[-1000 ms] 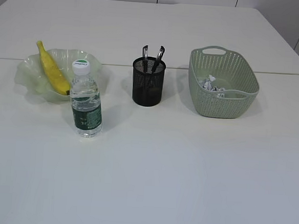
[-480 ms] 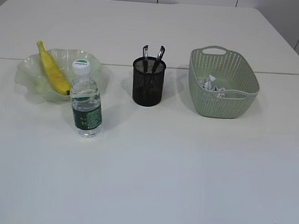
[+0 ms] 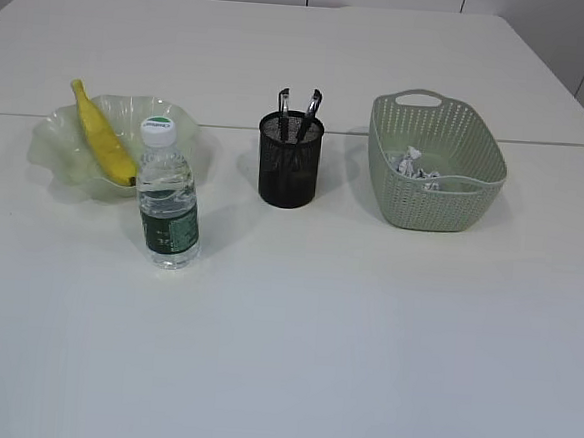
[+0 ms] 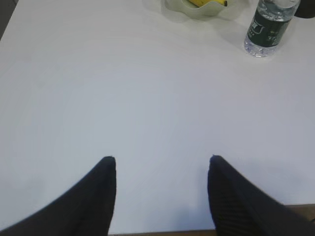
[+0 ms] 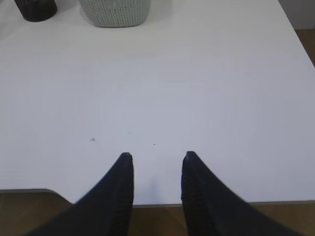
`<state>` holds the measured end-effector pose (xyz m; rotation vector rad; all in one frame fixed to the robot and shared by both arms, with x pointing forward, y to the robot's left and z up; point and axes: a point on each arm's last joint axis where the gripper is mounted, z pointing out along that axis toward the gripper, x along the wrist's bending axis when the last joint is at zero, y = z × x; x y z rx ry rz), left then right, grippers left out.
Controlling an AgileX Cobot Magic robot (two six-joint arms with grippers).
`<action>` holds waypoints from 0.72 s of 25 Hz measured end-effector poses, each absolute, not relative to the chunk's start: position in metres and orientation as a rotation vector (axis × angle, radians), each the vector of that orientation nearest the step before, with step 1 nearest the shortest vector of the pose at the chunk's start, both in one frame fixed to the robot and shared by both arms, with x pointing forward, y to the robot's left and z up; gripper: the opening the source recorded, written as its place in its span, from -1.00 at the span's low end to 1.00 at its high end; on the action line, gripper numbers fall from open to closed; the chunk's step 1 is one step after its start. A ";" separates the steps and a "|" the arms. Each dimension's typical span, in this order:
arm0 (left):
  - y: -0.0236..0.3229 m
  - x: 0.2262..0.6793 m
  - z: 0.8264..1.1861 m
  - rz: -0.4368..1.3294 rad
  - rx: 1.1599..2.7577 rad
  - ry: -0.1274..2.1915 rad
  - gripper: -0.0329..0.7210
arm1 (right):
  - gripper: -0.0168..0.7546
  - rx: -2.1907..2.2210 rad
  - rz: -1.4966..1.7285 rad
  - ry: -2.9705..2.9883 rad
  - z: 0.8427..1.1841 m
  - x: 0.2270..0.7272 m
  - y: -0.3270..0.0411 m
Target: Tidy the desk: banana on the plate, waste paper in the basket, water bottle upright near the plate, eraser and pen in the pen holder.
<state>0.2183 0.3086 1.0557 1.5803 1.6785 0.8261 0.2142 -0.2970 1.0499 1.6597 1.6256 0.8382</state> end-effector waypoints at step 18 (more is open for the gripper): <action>0.310 0.230 1.054 0.911 1.528 1.616 0.51 | -0.32 1.563 0.852 1.615 1.045 0.226 -0.298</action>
